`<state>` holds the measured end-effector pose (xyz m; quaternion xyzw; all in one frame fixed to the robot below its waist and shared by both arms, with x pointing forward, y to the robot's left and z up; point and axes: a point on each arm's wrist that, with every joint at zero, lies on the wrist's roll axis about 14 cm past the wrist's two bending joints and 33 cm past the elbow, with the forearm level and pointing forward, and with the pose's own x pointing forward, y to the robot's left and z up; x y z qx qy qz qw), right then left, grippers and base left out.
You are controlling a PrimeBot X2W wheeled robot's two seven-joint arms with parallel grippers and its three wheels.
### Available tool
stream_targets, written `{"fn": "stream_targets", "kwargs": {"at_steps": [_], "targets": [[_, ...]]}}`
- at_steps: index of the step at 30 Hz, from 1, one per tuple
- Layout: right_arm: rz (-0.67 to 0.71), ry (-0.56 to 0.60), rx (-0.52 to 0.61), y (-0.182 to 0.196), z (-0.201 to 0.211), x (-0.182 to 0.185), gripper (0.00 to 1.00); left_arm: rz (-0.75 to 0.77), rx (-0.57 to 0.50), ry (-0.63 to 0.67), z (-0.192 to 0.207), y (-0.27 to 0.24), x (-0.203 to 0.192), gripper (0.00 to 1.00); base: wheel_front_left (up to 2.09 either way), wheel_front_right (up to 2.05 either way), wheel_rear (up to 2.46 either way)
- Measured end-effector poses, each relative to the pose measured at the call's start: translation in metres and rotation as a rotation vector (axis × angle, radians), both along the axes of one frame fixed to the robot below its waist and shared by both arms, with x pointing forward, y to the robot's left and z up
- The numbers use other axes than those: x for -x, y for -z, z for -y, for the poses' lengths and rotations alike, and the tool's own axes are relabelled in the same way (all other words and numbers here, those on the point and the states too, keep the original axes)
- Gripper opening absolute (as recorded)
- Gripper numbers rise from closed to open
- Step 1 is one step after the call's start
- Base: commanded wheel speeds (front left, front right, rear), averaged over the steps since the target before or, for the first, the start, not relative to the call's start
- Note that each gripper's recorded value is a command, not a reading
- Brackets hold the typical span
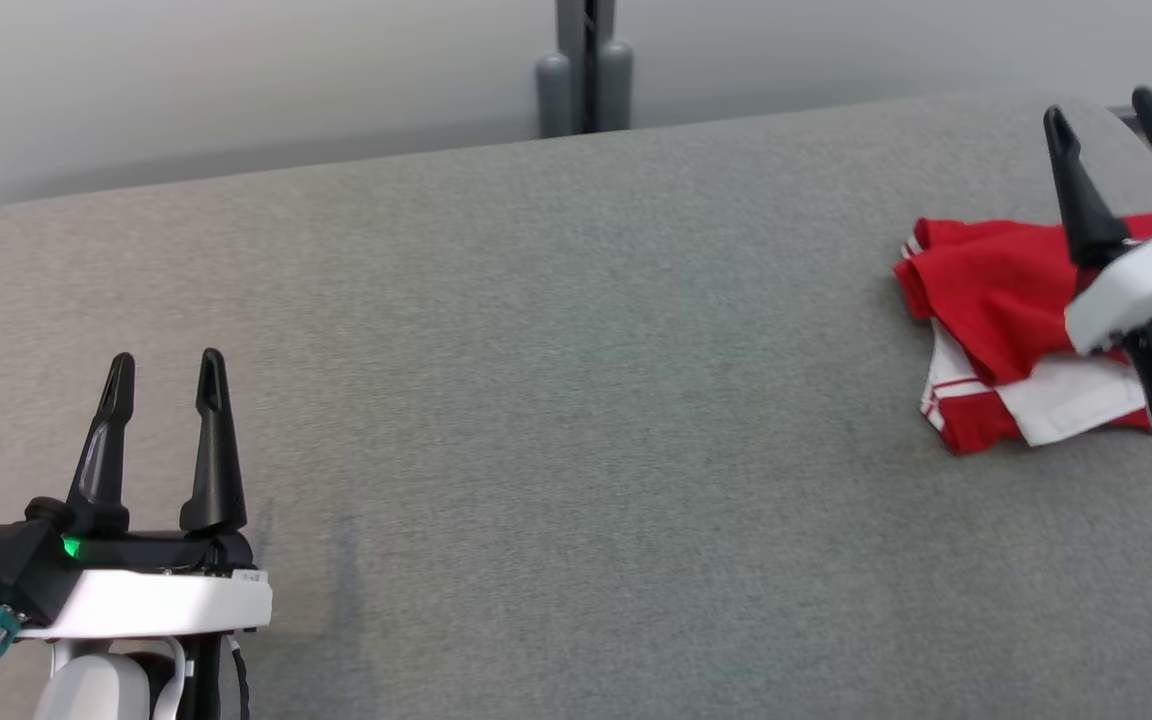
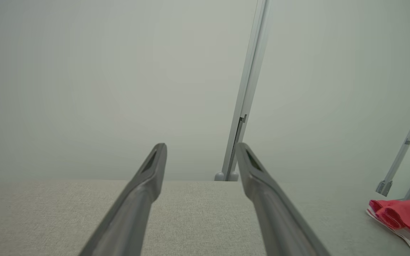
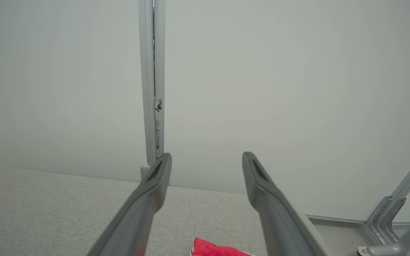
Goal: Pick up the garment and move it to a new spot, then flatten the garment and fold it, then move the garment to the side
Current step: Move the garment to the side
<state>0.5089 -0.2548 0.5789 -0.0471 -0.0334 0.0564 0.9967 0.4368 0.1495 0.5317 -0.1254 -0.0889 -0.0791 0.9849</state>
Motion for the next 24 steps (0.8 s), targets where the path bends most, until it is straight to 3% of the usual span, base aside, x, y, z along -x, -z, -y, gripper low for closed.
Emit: {"fn": "stream_targets", "kwargs": {"at_steps": [14, 24], "targets": [[0.033, -0.151, -0.163, 0.039, -0.086, 0.072, 1.00, -0.026, -0.002, -0.195, -0.064, 0.001, 0.063, 1.00, 0.00, 0.00, 0.00], [0.032, -0.149, -0.214, 0.050, -0.104, 0.114, 1.00, -0.048, -0.001, -0.200, -0.062, 0.008, 0.084, 1.00, 0.00, 0.00, 0.00]]}}
